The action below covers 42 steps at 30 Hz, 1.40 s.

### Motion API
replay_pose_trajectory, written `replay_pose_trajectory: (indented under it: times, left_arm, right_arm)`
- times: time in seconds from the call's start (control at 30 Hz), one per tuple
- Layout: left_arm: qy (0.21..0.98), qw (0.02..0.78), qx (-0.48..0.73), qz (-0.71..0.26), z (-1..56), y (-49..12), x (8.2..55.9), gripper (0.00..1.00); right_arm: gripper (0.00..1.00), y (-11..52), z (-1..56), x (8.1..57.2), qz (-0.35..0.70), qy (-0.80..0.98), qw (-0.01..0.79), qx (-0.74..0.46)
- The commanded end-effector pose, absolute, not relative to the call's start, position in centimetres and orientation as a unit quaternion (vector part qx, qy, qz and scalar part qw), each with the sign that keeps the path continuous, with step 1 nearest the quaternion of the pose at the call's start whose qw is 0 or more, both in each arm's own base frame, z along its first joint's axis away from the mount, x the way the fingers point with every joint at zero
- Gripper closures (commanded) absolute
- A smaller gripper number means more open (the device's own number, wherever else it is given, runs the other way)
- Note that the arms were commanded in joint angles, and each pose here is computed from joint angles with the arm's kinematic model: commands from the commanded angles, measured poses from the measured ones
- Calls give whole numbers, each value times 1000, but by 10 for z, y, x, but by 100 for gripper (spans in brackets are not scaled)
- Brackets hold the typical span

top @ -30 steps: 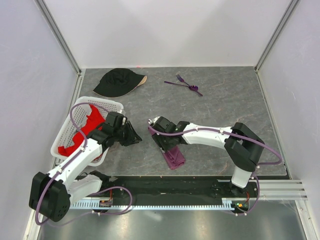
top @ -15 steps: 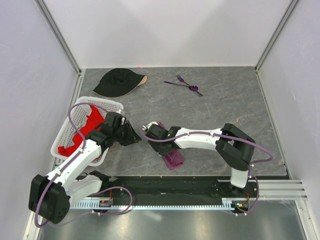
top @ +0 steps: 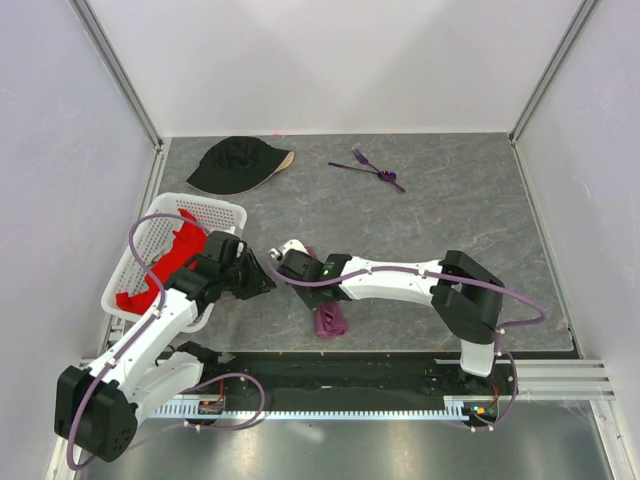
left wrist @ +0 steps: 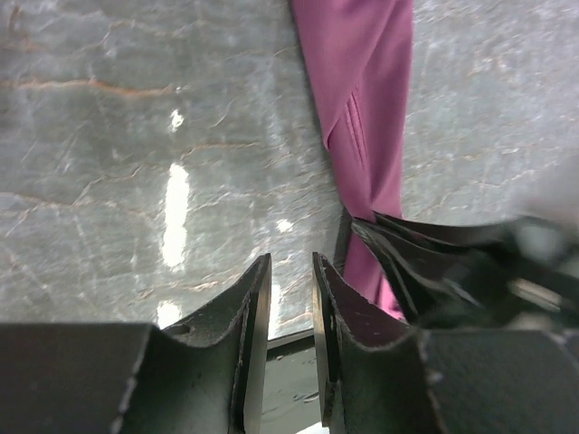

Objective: Fold the napkin into a case and place the utensils inside
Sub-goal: Turn over the smaller rectangle-folded napkin at the center of the board.

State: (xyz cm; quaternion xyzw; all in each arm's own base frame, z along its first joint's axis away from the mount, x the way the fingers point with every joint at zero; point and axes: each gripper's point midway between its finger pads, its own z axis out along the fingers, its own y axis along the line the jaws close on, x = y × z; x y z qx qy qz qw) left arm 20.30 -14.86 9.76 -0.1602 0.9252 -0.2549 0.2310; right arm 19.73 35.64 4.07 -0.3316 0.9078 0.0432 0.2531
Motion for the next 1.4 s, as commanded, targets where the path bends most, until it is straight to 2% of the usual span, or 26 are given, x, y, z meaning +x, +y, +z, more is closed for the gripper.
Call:
replay_pose_trajectory:
  times: [0.0,0.1,0.27,0.3,0.33,0.4,0.43,0.7,1.07,1.17,1.2,1.23,1.27,1.3,1.33,1.37]
  left_arm:
    - [923,245,-163,-248,104,-143,204,68]
    - [920,254,-168,-248,115,-141,205,68]
    - [909,278,-171,-260,149,-139,204,69]
    - [907,282,-172,-262,154,-138,204,69]
    - [906,285,-172,-261,158,-137,203,69]
    - [905,288,-173,-262,167,-136,201,69]
    - [904,290,-175,-261,169,-135,201,69]
    - [908,280,-177,-258,168,-137,202,68]
    - [917,249,-156,-271,152,-157,222,69]
    - [919,230,-143,-287,141,-173,233,69]
    - [920,223,-136,-292,139,-179,234,69]
    - [919,224,-132,-297,139,-184,238,69]
    - [919,220,-130,-300,135,-190,246,69]
    - [917,215,-125,-312,137,-197,247,69]
    - [914,218,-120,-320,141,-203,252,69]
    - [914,215,-119,-322,137,-209,258,69]
  right_arm:
    - [100,403,110,191,177,889,270,-323]
    - [100,421,131,184,271,876,248,-314]
    - [100,430,129,180,395,856,177,-282]
    - [100,437,136,182,424,842,182,-280]
    - [100,434,128,174,450,839,141,-270]
    - [100,441,134,177,494,818,142,-259]
    - [100,436,123,174,503,820,117,-248]
    - [100,414,96,177,553,805,77,-201]
    - [99,353,65,206,568,810,71,-125]
    - [87,323,49,218,560,820,70,-97]
    - [80,308,44,227,553,826,73,-78]
    - [67,300,38,233,538,831,97,-104]
    - [60,284,23,226,495,862,69,-86]
    - [52,281,39,238,473,868,105,-106]
    - [38,270,35,247,418,891,140,-111]
    - [33,259,35,239,385,905,134,-124]
